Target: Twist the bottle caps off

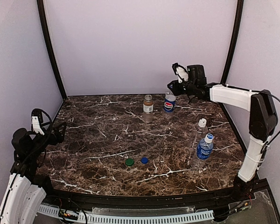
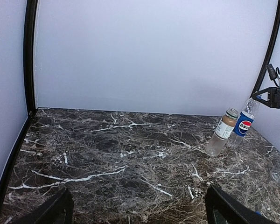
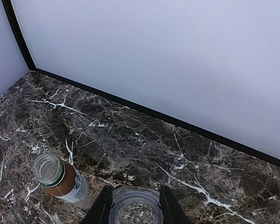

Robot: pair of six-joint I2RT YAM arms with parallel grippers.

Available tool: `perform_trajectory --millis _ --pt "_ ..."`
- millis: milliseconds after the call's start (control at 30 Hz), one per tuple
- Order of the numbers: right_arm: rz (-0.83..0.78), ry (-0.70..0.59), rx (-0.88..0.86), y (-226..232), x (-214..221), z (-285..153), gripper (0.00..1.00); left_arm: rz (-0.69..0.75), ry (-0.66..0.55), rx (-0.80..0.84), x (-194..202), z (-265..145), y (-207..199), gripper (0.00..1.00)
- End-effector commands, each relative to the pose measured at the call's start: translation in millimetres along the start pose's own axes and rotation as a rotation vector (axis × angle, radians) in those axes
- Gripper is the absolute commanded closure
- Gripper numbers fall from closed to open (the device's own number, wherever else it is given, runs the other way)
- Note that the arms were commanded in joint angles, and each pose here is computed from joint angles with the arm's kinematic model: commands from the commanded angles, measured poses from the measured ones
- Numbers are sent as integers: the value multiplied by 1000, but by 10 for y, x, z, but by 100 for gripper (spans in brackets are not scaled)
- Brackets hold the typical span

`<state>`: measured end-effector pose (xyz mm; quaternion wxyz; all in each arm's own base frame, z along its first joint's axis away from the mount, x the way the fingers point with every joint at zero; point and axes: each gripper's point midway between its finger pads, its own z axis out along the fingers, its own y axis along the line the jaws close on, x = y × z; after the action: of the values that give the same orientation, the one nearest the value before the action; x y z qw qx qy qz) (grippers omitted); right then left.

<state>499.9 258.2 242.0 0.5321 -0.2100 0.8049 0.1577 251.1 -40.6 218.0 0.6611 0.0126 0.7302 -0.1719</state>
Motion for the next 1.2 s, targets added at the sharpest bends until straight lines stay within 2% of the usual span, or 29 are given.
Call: perform_trajectory --millis 0,367,467,533,733,800,833,933,1033,1167 --pt "37 2 -33 51 99 133 100 -5 -8 9 4 14 -2 1" --pt "40 67 -29 46 238 161 100 -4 -10 21 1 13 -21 1" --pt "24 86 -36 54 202 155 64 -4 -12 23 -1 12 -26 1" --pt "17 92 -45 73 162 148 47 -5 -13 25 -2 11 -30 1" --pt "-9 87 -63 105 13 92 26 -5 -15 27 -4 9 -31 1" --pt "-11 87 -71 122 -43 53 7 -5 -15 27 -4 9 -33 1" --pt "-10 85 -72 125 -82 22 2 -5 -15 27 -4 9 -32 1" --pt "9 66 -51 113 -270 -165 1 -4 -17 27 -7 6 -31 1" --pt "57 84 83 -87 -413 -484 1 -5 -21 25 -11 3 -28 1" --pt "100 254 245 -310 -99 -927 1 -8 -26 -4 -7 -3 24 1"
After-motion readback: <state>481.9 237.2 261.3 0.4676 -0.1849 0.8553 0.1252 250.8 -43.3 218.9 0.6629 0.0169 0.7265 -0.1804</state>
